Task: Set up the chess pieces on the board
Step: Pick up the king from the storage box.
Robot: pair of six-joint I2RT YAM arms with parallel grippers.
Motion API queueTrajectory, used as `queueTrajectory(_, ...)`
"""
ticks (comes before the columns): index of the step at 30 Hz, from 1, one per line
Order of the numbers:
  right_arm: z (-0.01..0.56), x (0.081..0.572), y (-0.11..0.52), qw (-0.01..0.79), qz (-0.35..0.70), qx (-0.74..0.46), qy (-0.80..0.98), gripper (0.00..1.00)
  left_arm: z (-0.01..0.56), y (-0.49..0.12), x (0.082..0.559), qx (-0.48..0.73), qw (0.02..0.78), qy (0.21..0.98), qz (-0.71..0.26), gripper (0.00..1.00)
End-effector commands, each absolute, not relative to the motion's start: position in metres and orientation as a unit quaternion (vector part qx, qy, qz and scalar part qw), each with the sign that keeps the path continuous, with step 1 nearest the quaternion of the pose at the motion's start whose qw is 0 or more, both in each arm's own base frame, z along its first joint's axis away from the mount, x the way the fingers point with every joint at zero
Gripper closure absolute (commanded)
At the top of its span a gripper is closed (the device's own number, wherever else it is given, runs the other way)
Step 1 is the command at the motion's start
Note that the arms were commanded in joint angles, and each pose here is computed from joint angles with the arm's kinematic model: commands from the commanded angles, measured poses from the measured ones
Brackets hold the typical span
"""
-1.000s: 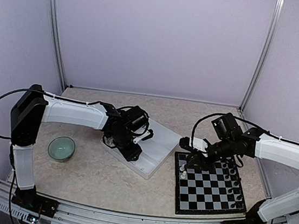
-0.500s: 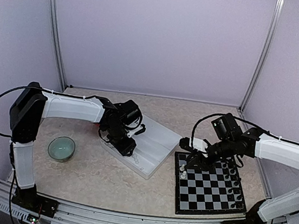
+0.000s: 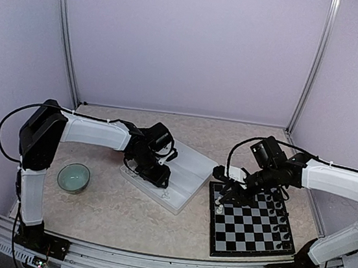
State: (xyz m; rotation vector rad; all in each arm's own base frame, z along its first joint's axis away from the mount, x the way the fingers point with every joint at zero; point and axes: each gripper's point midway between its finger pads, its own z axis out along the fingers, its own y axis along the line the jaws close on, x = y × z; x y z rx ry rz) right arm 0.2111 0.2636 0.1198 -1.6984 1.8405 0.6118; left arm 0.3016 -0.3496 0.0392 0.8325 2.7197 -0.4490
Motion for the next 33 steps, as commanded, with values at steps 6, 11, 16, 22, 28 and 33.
queueTrajectory(6, 0.119, 0.211, 0.267, 0.279, 0.239, -0.630, 0.684, 0.71, 0.025, -0.360, 0.310, 0.239, 0.133, 0.949, -0.155, 0.56)
queueTrajectory(11, 0.120, 0.210, 0.267, 0.280, 0.241, -0.630, 0.684, 0.71, 0.015, -0.365, 0.304, 0.201, 0.124, 0.961, -0.146, 0.58)
queueTrajectory(16, 0.120, 0.210, 0.267, 0.281, 0.242, -0.629, 0.683, 0.71, 0.008, -0.369, 0.291, 0.178, 0.114, 0.969, -0.124, 0.60)
queueTrajectory(22, 0.121, 0.208, 0.266, 0.282, 0.244, -0.629, 0.682, 0.71, -0.003, -0.363, 0.273, 0.155, 0.089, 0.978, -0.107, 0.68)
queueTrajectory(28, 0.124, 0.209, 0.268, 0.284, 0.246, -0.629, 0.680, 0.71, 0.003, -0.360, 0.272, 0.152, 0.090, 0.978, -0.115, 0.80)
queueTrajectory(33, 0.133, 0.219, 0.273, 0.295, 0.240, -0.624, 0.683, 0.72, 0.020, -0.354, 0.284, 0.136, 0.095, 0.974, -0.151, 0.84)
